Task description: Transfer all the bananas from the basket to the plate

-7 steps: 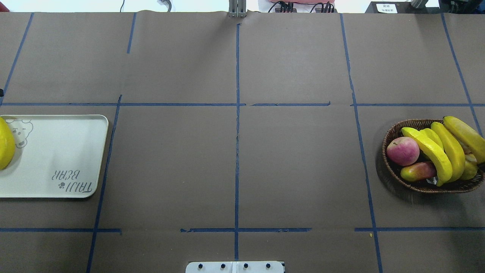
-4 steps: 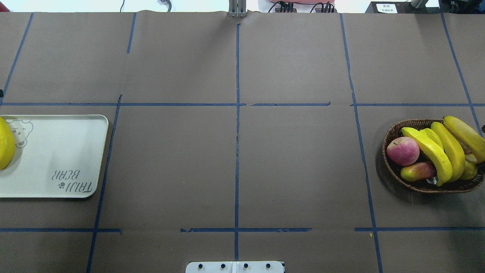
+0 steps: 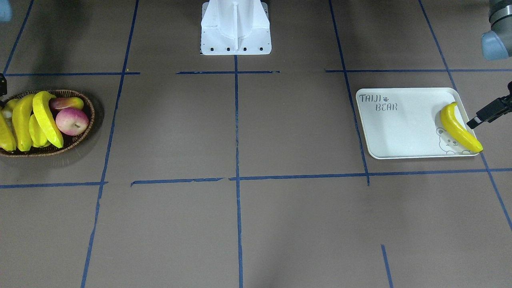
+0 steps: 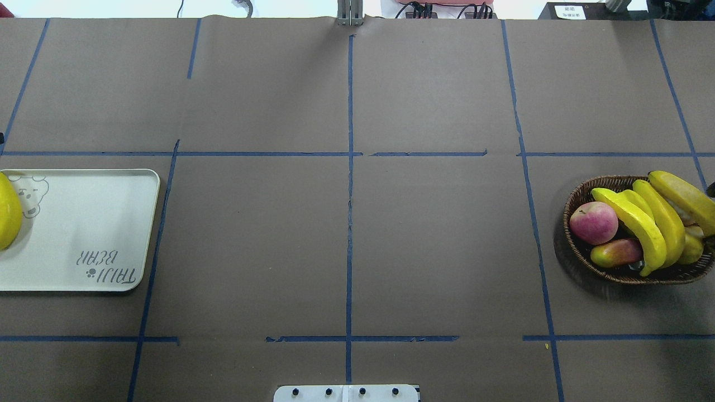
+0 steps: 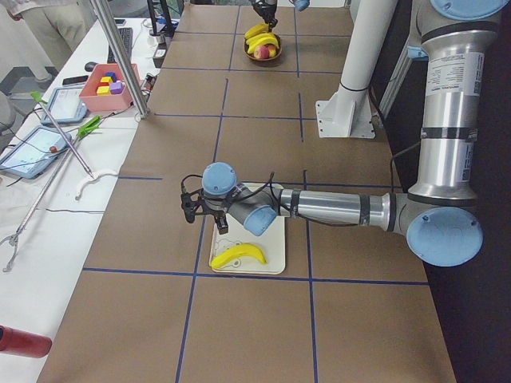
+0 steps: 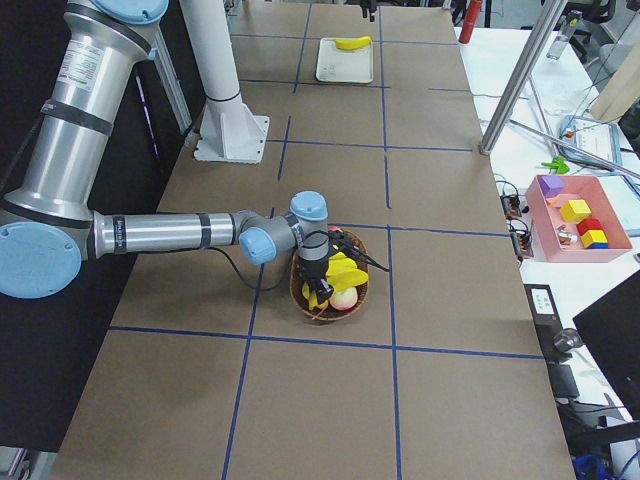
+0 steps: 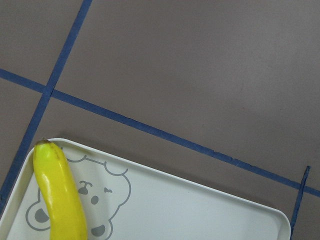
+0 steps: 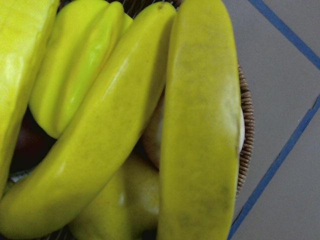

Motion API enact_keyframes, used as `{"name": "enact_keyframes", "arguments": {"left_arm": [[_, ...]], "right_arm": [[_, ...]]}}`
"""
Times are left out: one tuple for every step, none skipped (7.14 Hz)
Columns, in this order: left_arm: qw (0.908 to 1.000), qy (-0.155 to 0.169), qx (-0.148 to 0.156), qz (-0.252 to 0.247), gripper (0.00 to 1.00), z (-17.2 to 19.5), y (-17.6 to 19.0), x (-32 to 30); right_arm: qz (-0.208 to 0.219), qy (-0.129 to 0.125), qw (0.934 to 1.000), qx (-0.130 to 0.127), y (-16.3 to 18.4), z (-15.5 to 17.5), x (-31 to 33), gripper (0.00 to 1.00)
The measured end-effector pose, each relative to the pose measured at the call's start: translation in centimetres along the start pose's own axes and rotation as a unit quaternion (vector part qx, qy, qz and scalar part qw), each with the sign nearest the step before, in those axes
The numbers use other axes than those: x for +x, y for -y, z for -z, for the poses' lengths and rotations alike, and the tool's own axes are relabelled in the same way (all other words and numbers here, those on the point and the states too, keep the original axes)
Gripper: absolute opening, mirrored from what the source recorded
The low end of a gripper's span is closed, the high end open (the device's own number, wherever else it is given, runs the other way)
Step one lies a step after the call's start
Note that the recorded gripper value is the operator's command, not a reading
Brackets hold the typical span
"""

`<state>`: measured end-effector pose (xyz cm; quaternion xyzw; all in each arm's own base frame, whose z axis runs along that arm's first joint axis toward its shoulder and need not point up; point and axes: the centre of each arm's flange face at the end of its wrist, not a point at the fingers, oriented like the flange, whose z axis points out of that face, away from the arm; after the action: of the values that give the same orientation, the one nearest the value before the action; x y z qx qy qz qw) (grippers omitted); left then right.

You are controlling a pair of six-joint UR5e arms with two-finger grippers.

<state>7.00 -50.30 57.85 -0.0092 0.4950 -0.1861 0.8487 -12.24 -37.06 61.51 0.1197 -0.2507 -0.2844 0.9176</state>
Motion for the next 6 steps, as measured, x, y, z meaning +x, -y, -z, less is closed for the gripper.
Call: {"name": "enact_keyframes", "arguments": {"left_arm": [[1.0,0.0,0.0,0.0,1.0,0.0,0.0,0.0],[1.0,0.001,-0.001,0.001,1.0,-0.1,0.0,-0.1],[1.0,0.001,-0.001,0.001,1.0,-0.2,0.1,-0.1],[1.0,0.002,-0.001,0.001,1.0,-0.3,0.1,0.0],[1.0,0.002,-0.002,0.0,1.0,-0.4,0.1,0.0],[1.0,0.001,-0.002,-0.001,1.0,-0.4,0.1,0.1]], "right_arm": [[0.0,0.0,1.0,0.003,0.1,0.2,0.0,0.0],[0.0,-0.003,1.0,0.008,0.1,0.8,0.5,0.0],[0.007,-0.01,0.9998,0.015,-0.2,1.7,1.7,0.0],[0.019,-0.02,0.9994,0.023,-0.4,3.0,3.4,0.0],[0.023,-0.027,0.999,0.025,0.5,4.7,4.4,0.0],[0.021,-0.029,0.9991,0.024,3.2,7.1,4.6,0.0]]}}
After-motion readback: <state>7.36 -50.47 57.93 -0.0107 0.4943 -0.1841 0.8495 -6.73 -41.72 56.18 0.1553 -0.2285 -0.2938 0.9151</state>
